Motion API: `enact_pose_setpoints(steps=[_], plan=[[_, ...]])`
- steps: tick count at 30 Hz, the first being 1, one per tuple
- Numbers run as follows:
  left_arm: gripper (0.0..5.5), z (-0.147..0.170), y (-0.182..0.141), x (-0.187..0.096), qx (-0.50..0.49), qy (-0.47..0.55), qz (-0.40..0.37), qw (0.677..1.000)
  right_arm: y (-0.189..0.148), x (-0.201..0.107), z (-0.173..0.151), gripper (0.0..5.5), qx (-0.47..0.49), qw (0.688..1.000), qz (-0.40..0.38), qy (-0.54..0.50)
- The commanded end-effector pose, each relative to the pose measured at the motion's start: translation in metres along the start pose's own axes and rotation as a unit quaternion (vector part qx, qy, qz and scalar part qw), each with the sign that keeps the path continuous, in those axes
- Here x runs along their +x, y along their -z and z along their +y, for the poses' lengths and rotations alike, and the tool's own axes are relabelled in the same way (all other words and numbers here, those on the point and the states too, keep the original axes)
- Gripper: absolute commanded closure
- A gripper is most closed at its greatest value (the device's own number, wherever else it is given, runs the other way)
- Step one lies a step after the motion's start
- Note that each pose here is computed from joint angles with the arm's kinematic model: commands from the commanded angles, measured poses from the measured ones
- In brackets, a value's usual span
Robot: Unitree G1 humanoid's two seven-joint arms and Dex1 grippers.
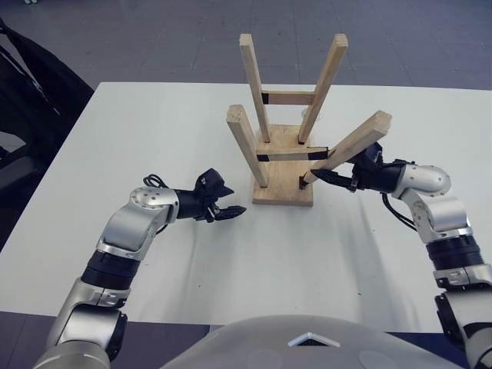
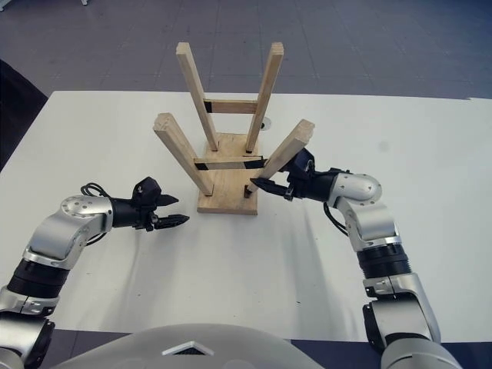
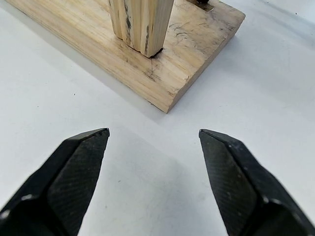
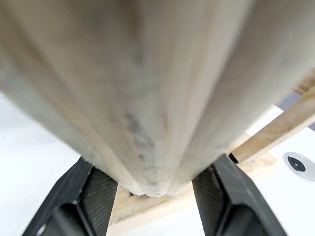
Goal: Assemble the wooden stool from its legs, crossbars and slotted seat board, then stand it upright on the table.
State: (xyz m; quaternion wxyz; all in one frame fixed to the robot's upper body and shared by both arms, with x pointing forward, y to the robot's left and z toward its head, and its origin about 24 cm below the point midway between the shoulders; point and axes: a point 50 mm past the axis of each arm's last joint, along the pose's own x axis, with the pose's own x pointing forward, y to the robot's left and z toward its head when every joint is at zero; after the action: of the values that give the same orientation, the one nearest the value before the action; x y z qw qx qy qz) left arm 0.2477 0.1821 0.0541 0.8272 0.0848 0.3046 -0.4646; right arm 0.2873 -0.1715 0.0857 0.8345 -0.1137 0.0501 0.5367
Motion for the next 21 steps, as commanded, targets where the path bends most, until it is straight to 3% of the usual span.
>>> enact_pose_setpoints(steps=[1, 6, 11, 17, 21], plan=[[2.11, 0.003, 0.002, -0.005, 0.006, -0.011, 0.012, 1.000, 0.034, 0.000, 0.016, 3.46, 0.018, 0.996, 0.074, -0.043], [2.11, 0.005, 0.007, -0.009, 0.001, -0.023, 0.014, 1.000, 0.064, -0.016, 0.045, 3.46, -0.012, 0.976, 0.158, -0.151], [2.11, 0.005, 0.009, -0.010, -0.003, -0.029, 0.012, 0.999, 0.063, -0.018, 0.064, 3.46, 0.038, 0.972, 0.137, -0.186], [2.11, 0.014, 0.016, -0.022, -0.010, -0.052, 0.016, 0.998, 0.048, -0.031, 0.107, 3.46, 0.172, 0.950, 0.098, -0.243], [2.11, 0.014, 0.012, -0.019, -0.009, -0.058, 0.008, 0.998, 0.057, -0.037, 0.106, 3.46, 0.139, 0.957, 0.137, -0.215]])
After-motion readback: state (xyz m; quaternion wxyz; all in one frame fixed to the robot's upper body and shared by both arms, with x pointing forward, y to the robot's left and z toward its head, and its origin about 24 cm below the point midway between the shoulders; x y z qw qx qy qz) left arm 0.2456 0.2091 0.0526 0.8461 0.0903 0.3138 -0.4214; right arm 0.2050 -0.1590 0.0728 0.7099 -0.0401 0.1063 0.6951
